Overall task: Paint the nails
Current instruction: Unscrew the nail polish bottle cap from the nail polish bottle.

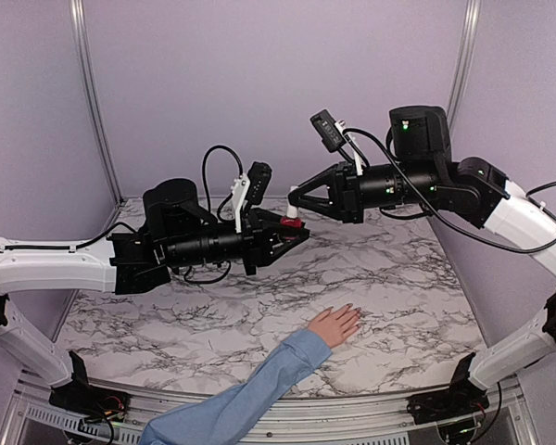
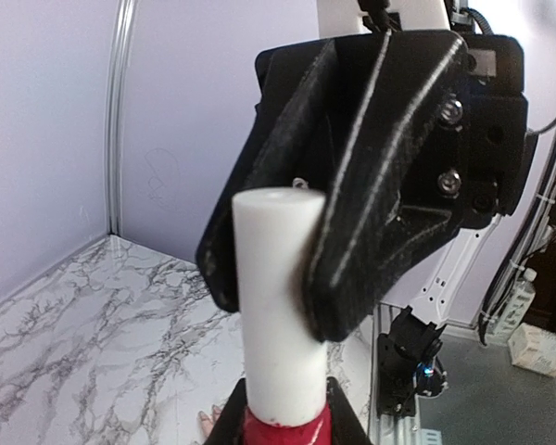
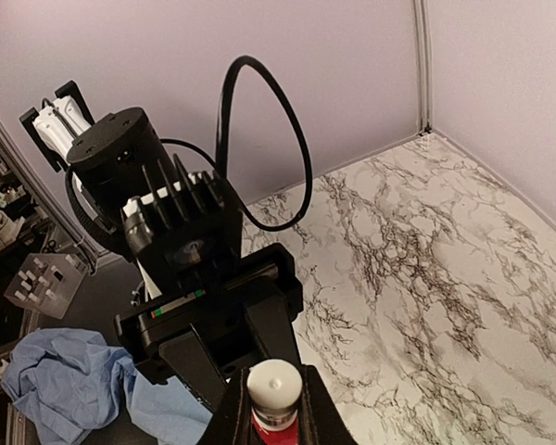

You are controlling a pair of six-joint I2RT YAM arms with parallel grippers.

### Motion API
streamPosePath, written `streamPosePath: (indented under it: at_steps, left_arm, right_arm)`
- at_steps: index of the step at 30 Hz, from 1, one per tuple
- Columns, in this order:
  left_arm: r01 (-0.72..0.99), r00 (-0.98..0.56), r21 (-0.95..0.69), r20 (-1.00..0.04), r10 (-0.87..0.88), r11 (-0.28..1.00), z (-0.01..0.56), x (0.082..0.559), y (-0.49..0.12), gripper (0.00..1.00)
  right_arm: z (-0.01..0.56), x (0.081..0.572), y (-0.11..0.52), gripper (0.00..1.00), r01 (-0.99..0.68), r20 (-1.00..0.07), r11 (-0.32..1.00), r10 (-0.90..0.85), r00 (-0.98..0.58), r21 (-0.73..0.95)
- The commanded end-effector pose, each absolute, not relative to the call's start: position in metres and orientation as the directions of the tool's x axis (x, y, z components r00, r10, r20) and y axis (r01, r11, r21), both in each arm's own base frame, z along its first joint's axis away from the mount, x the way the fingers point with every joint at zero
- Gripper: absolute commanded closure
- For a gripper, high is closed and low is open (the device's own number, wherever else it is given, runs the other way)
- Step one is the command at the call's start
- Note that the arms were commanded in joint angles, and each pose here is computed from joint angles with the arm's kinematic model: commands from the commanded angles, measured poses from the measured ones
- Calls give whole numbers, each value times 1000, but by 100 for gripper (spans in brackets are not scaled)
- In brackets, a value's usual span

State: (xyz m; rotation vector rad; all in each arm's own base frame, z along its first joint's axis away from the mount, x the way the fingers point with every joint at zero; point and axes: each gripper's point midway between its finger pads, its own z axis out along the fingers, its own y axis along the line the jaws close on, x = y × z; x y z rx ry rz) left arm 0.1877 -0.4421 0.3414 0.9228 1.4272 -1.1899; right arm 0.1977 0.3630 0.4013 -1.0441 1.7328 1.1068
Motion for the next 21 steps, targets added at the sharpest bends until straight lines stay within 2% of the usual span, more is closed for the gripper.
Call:
streamPosePath:
  at_steps: [1, 2, 6, 7, 12, 21]
  left_arm:
    - [965, -161, -174, -983, -84, 195, 358, 180, -435, 96]
    - [965, -155, -168, -985, -83, 201, 357, 181, -436, 100]
    - [956, -136, -152, -987, -80, 250, 355, 188, -433, 100]
    - [954, -132, -149, -988, -80, 260, 355, 190, -433, 100]
    - [923, -123, -139, -990, -69, 359, 349, 208, -431, 100]
    - [875, -125, -120, -992, -21, 469, 333, 227, -434, 100]
  right_arm:
    - [418, 201, 355, 100, -922, -940, 308, -173, -295, 233]
    - [419, 201, 355, 93, -921, -940, 309, -169, -297, 235]
    - [416, 209, 352, 57, -896, -930, 357, -152, -334, 263]
    - [414, 211, 352, 53, -888, -926, 370, -147, -347, 274]
    - [406, 230, 349, 46, -813, -896, 473, -97, -432, 340]
    - [395, 245, 355, 45, -725, -843, 533, -39, -537, 437]
